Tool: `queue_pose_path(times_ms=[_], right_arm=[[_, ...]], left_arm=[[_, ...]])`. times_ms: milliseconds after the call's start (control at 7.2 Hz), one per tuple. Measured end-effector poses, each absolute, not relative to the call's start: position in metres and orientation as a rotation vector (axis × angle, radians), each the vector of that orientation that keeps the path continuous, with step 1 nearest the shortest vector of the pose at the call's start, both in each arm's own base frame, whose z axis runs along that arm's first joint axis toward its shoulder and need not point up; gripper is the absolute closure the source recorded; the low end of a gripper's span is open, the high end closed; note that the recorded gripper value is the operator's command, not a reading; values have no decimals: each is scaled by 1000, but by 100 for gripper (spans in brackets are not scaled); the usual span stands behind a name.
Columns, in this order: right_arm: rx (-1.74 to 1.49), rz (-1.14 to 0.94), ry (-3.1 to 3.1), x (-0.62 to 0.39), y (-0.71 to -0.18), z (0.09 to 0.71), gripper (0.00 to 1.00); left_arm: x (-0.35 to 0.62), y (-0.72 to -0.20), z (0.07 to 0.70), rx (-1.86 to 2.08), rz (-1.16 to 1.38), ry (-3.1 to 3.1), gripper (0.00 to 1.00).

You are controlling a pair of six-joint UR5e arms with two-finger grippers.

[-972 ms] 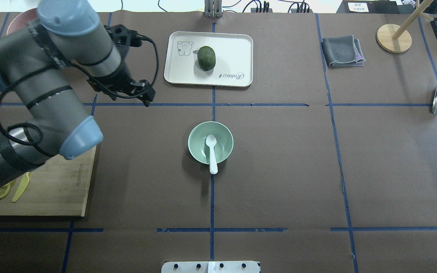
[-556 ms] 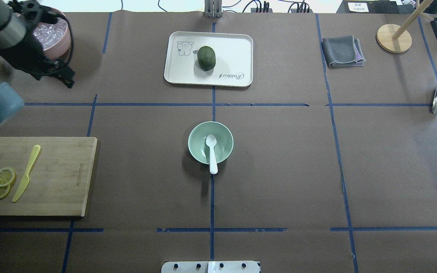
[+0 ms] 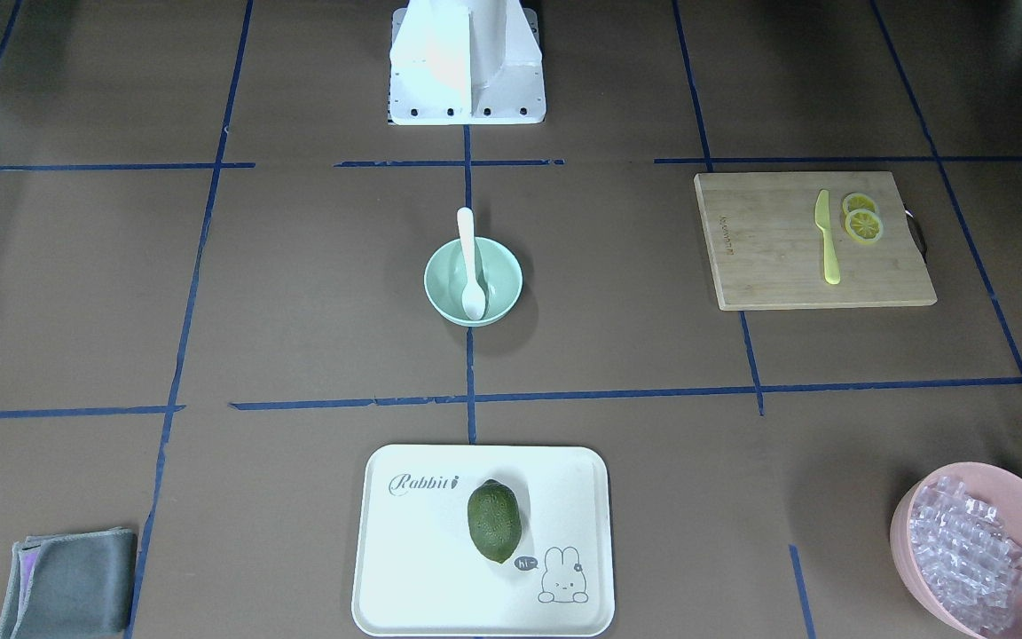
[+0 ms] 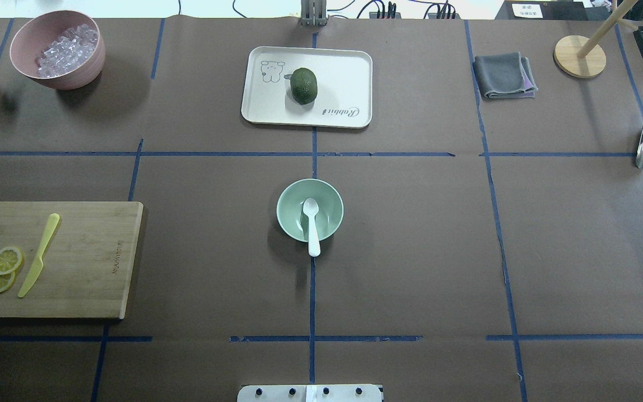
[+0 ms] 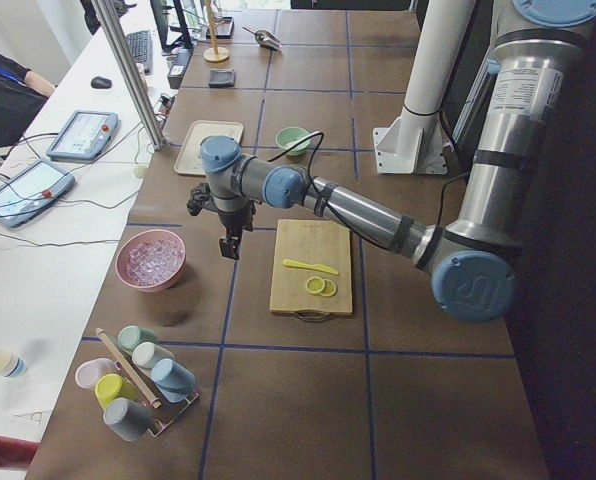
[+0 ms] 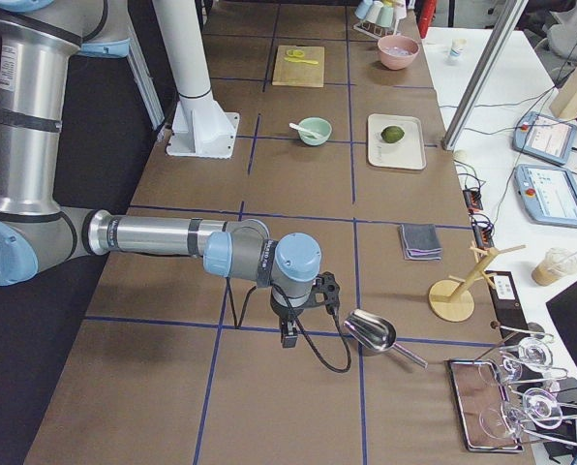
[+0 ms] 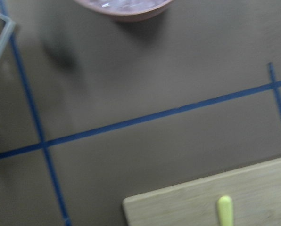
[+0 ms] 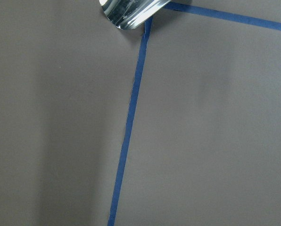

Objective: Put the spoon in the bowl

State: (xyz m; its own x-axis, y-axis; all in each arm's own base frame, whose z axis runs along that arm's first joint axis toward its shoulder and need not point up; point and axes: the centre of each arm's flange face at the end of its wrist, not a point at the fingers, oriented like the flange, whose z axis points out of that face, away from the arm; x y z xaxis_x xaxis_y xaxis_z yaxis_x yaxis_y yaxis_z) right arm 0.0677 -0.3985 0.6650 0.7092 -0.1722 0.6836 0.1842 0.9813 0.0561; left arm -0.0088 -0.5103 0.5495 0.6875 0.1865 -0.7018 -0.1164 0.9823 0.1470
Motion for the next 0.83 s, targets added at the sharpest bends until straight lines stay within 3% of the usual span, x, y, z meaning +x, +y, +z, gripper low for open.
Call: queue_pose_path(times_ms=[417, 833], right_arm=[[-24, -185, -759, 71, -393, 670, 0], [-26, -174, -760, 75, -389, 672, 0]], left_arm=[[-57, -455, 616, 52, 141, 795, 0], [-68, -428, 629, 42, 126, 789, 0]])
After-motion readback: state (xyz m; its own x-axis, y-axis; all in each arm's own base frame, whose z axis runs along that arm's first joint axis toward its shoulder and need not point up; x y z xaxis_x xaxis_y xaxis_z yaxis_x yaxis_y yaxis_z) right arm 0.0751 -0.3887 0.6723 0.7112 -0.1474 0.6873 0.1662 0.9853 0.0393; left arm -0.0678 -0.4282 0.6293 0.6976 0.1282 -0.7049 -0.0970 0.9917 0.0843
